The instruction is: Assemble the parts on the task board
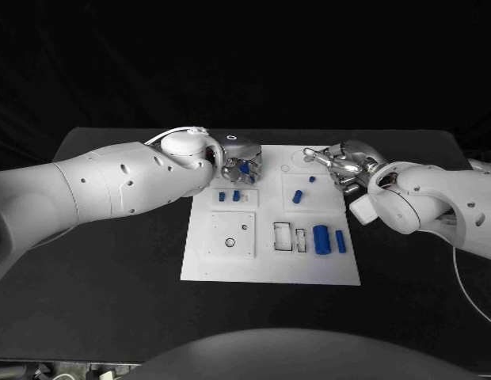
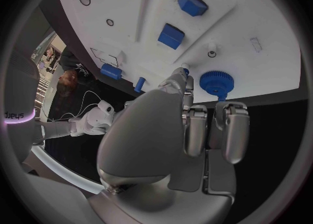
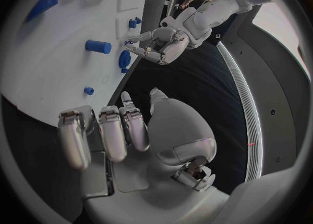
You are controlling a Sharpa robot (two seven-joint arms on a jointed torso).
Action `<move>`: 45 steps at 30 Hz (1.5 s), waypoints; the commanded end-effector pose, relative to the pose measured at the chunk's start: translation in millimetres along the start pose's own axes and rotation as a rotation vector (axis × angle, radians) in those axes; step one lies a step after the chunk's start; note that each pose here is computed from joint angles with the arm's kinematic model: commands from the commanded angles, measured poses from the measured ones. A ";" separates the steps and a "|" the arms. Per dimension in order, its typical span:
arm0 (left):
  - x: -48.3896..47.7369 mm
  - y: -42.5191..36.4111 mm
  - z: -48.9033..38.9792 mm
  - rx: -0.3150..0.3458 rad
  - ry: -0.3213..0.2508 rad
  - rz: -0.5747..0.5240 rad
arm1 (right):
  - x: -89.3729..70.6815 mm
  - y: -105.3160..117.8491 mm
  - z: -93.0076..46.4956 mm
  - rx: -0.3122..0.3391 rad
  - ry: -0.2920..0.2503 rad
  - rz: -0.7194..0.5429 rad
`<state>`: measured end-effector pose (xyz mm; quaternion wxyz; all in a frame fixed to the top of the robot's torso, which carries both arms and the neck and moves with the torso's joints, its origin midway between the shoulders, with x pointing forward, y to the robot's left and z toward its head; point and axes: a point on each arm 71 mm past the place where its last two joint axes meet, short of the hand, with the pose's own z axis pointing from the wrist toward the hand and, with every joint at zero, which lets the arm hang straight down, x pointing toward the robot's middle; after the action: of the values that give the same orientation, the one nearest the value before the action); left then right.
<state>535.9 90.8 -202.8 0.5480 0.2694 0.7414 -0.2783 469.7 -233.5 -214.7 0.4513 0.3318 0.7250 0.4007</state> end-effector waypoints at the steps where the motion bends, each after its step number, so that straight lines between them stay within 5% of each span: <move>1: -9.0 -2.2 -2.2 0.038 -0.077 0.011 | 1.4 -0.7 -0.1 0.001 0.016 -0.001; 25: -24.2 18.3 -26.7 0.022 -0.075 -0.020 | 1.4 -2.1 0.1 0.008 0.017 -0.001; 45: -18.4 28.4 -40.7 -0.013 -0.010 -0.063 | 1.5 -2.4 0.3 0.009 0.016 -0.001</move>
<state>534.3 138.5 -177.3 0.5587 0.2440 0.7368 -0.2925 469.8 -234.6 -216.8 0.4490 0.3343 0.7274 0.3969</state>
